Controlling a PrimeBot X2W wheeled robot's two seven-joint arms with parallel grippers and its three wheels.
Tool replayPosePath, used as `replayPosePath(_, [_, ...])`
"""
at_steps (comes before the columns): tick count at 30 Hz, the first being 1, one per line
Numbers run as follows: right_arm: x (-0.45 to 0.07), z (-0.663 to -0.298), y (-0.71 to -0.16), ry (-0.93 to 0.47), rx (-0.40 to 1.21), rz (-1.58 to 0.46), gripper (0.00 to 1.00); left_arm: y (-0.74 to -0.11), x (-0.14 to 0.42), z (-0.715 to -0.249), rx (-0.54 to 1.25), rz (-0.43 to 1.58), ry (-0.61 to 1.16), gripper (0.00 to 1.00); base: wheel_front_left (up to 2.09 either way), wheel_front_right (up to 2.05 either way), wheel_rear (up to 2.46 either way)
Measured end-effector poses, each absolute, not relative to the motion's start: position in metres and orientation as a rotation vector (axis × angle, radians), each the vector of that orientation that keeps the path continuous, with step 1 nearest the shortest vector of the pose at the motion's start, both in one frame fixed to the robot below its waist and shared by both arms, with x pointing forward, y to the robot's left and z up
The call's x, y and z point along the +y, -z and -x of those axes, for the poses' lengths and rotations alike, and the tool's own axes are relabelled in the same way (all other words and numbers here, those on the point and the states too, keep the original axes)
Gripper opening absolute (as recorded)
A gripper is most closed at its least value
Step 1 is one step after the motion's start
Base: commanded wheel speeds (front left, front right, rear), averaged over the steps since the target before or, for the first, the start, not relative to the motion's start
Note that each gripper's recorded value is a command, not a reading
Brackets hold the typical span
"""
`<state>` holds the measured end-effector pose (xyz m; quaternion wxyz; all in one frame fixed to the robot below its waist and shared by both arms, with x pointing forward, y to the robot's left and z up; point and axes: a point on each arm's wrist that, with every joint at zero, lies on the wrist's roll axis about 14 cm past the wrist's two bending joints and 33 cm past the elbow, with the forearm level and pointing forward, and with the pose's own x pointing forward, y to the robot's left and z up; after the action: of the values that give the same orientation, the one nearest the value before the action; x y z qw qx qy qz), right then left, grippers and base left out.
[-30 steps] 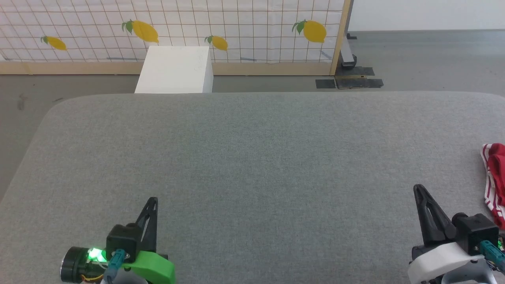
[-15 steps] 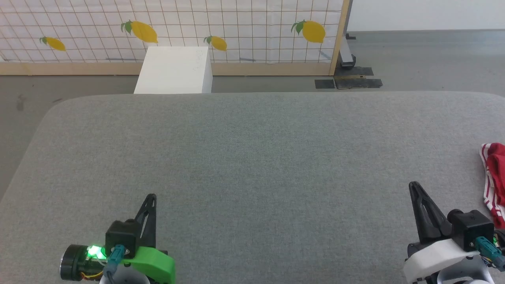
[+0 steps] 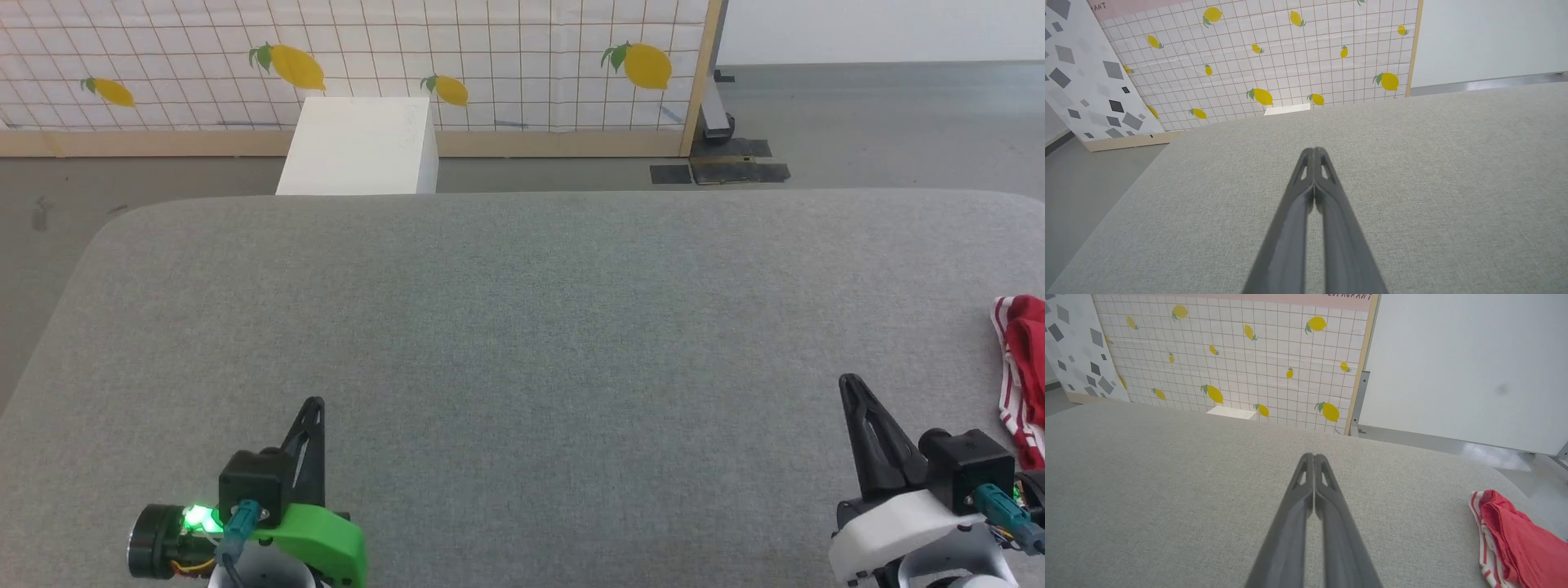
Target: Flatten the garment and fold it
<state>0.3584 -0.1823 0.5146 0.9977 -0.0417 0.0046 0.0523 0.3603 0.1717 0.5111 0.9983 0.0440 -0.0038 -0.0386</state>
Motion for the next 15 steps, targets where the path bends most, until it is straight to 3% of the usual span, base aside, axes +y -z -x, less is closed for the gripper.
replayPosePath(15, [-0.1774,-0.3605,-0.5166,-0.108,0.008,0.071,0.00,-0.5148,0.1707,-0.3629,-0.008,-0.078,0.066,0.00,0.00,0.00,0.00])
